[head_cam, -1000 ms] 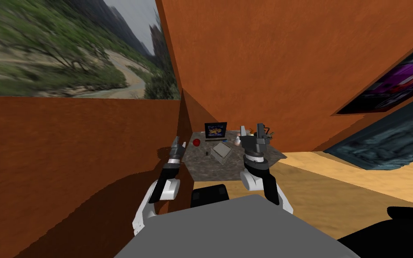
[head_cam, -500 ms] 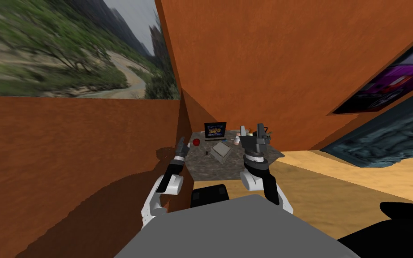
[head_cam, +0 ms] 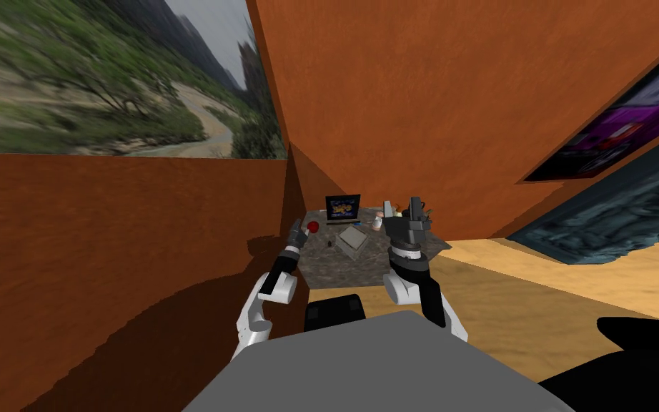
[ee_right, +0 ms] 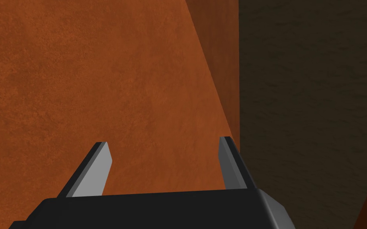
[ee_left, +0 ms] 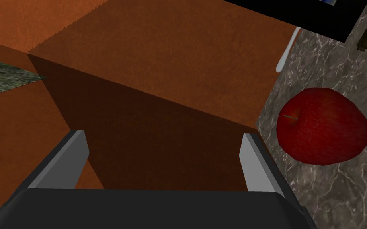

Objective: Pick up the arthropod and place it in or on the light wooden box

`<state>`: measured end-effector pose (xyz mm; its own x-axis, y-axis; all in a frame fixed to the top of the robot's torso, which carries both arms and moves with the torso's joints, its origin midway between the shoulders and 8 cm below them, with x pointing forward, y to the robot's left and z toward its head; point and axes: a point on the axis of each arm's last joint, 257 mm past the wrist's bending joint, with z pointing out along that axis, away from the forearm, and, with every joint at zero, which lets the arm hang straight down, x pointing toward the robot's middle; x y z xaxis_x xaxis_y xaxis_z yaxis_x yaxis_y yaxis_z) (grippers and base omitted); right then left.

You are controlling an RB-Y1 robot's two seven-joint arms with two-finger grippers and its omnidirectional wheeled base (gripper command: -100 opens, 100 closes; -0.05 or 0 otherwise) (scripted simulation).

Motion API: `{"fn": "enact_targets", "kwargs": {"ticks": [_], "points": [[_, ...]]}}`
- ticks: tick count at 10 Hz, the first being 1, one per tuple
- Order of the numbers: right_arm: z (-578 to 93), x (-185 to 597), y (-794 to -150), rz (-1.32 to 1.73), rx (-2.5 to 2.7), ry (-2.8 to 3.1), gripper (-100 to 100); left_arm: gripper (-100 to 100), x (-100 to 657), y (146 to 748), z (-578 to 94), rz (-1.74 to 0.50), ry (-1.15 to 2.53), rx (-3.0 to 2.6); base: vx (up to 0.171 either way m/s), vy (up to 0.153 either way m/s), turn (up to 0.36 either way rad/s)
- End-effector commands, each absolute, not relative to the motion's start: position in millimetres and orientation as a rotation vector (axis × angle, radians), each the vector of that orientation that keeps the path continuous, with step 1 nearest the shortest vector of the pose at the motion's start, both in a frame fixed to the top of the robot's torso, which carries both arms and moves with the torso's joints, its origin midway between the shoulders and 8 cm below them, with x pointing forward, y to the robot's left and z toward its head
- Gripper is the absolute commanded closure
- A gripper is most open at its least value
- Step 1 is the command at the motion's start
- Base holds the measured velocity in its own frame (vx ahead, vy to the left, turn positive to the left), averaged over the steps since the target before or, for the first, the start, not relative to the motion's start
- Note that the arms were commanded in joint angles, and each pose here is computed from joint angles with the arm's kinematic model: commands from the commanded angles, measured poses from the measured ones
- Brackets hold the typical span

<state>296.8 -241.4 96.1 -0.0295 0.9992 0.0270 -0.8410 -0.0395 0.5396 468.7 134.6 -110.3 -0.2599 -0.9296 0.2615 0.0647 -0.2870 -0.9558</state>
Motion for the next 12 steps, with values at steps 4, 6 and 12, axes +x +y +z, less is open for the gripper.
{"fn": "enact_targets", "kwargs": {"ticks": [4,6,12], "points": [[96,297,-241,1.560,0.463,0.435,0,-100,483,105,-141,-1.674,1.268,-1.350,-0.010,0.008,-0.029],[96,297,-241,1.560,0.463,0.435,0,-100,488,93,-155,-1.671,1.315,-1.414,-0.007,0.008,-0.028],[96,297,-241,1.560,0.463,0.435,0,-100,494,70,-192,-1.610,1.436,-1.572,-0.004,0.004,-0.026]]}}
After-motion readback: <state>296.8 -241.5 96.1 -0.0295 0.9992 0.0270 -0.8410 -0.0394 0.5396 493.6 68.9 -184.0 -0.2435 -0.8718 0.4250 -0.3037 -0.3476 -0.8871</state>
